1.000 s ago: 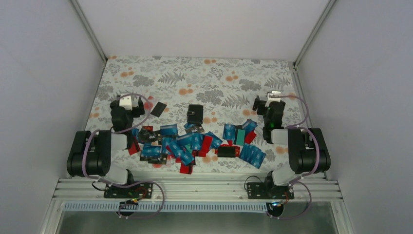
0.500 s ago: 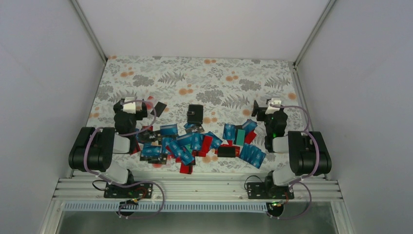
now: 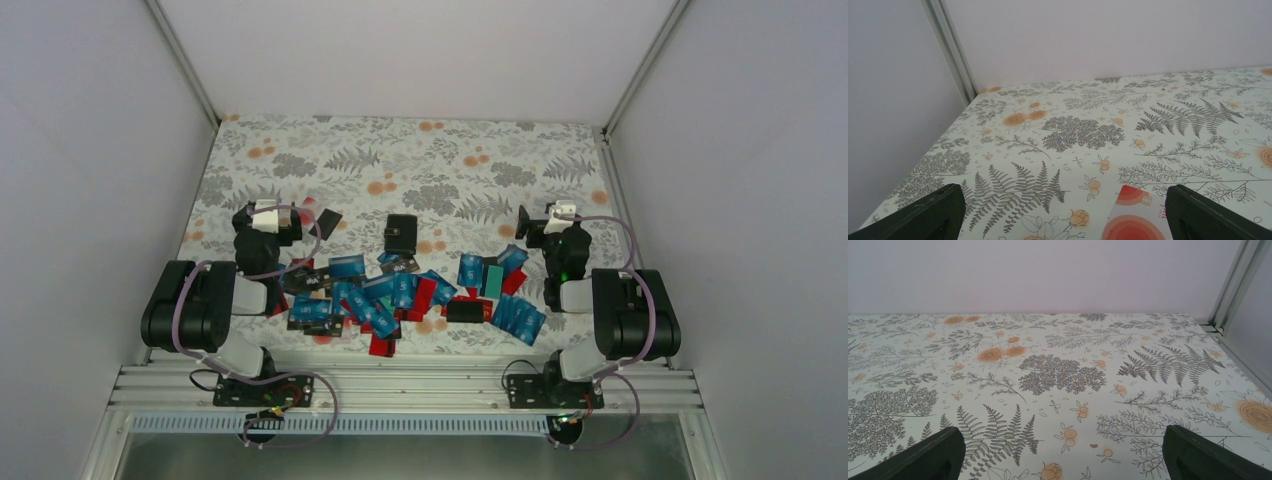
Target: Put the credit cards into the card holder
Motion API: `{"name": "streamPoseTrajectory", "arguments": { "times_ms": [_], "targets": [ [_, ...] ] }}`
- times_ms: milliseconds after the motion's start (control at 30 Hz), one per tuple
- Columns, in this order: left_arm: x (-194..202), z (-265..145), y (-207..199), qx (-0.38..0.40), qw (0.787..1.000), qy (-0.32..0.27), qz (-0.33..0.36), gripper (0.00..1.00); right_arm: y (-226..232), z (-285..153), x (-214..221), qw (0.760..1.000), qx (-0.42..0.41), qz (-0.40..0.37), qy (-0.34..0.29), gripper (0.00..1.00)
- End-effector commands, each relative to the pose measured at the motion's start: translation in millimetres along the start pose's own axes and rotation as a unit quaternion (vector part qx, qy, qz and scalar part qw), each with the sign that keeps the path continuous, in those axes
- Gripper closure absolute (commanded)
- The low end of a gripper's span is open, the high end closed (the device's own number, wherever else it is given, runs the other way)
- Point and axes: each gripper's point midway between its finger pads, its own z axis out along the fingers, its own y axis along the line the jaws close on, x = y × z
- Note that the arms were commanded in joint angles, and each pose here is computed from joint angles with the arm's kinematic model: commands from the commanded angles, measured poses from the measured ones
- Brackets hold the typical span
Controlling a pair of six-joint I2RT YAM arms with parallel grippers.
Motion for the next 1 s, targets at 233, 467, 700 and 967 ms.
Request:
{"name": "streamPoseTrajectory", "arguments": {
  "times_ms": [233, 467, 700, 967],
  "targets": [
    [-11.6, -0.9, -1.0, 0.003, 1.0, -0.025, -0.002, 0.0, -1.3, 1.8, -22.3, 0.999, 0.0, -0.012, -0.036, 0.0],
    [-10.9, -1.0, -1.1, 0.003, 1.0, -0.024, -0.002, 0.0, -1.5, 2.1, -21.5, 0.999, 0.0, -0.012, -0.035, 0.0],
    [-11.4, -1.0, -1.0, 0.003, 1.0, -0.025, -0.002, 0.0, 3.9, 4.4, -20.2, 0.999, -0.018, -0.018, -0.029, 0.0],
    [-11.0, -0.8, -1.0, 0.003, 1.0, -0.024, -0.002, 0.0, 4.3, 4.1, -20.4, 0.999, -0.021, -0.019, -0.031, 0.0]
  ]
}}
